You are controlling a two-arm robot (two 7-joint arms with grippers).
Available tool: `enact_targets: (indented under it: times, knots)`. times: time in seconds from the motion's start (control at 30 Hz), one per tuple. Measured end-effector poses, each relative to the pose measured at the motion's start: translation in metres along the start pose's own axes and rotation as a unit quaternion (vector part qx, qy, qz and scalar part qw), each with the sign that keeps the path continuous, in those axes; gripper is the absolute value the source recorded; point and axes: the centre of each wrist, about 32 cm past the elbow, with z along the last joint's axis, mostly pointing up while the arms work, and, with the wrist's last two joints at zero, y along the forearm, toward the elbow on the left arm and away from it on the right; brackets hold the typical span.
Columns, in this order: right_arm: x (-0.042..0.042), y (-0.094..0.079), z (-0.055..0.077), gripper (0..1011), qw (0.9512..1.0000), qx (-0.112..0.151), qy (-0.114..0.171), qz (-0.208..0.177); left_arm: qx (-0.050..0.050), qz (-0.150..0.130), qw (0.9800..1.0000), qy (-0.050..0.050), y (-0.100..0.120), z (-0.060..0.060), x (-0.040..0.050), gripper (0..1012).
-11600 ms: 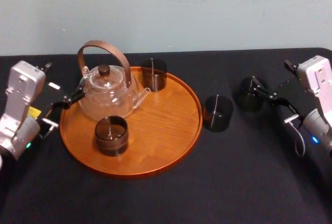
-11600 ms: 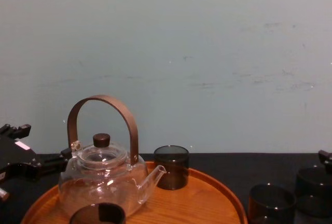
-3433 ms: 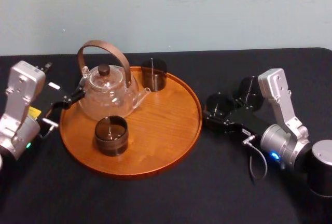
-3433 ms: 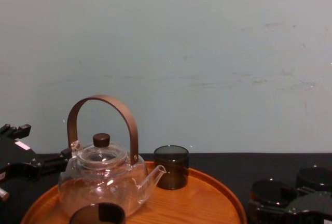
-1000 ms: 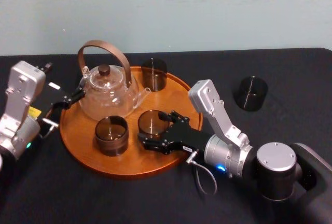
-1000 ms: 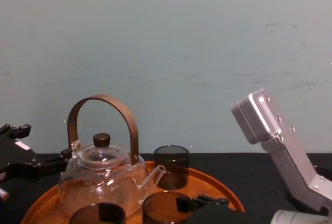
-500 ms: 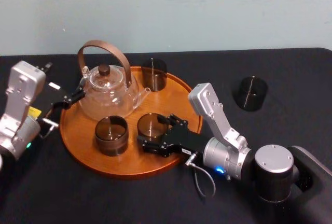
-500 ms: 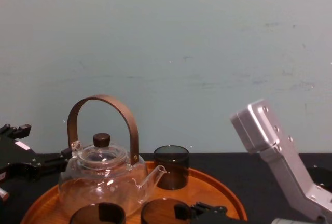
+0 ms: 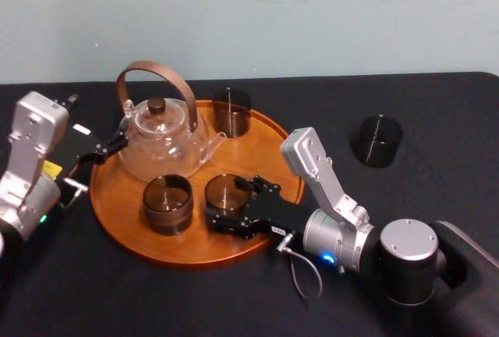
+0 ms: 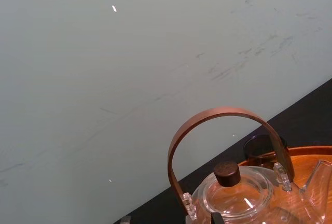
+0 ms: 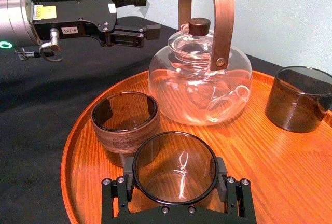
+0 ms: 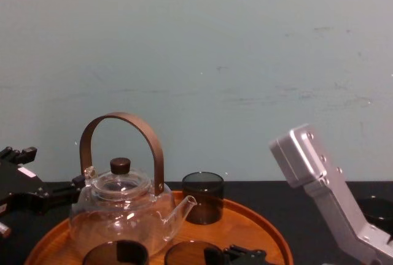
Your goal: Pick up the glass from the table and place it on the tray.
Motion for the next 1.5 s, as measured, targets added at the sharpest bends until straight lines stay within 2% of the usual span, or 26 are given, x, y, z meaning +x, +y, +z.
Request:
enact_targets:
  times: [0.7, 0.77, 0.9, 1.0, 1.27, 1.5]
  knots:
    - [-0.0004, 0.0, -0.001, 905, 0.9999, -0.007, 0.008, -0.002, 0.0, 0.0, 1.0, 0.0, 0.0, 0.0, 0.0, 1001]
    - [-0.0003, 0.0, -0.002, 934, 0.9999, -0.012, 0.009, -0.002, 0.0, 0.0, 1.0, 0.0, 0.0, 0.0, 0.0, 1001]
    - [-0.0011, -0.003, 0.001, 1002, 1.0, 0.008, -0.002, 0.0, 0.0, 0.0, 1.0, 0.0, 0.0, 0.0, 0.0, 1001]
    - [-0.0028, -0.007, 0.004, 1002, 0.9997, 0.02, -0.016, -0.003, 0.0, 0.0, 1.0, 0.0, 0.0, 0.0, 0.0, 1001]
    - [-0.006, -0.014, 0.01, 1002, 0.9986, 0.034, -0.039, -0.011, 0.0, 0.0, 1.0, 0.0, 0.0, 0.0, 0.0, 1001]
    - [-0.0078, -0.018, 0.013, 1002, 0.9981, 0.039, -0.046, -0.013, 0.0, 0.0, 1.0, 0.0, 0.0, 0.0, 0.0, 1001]
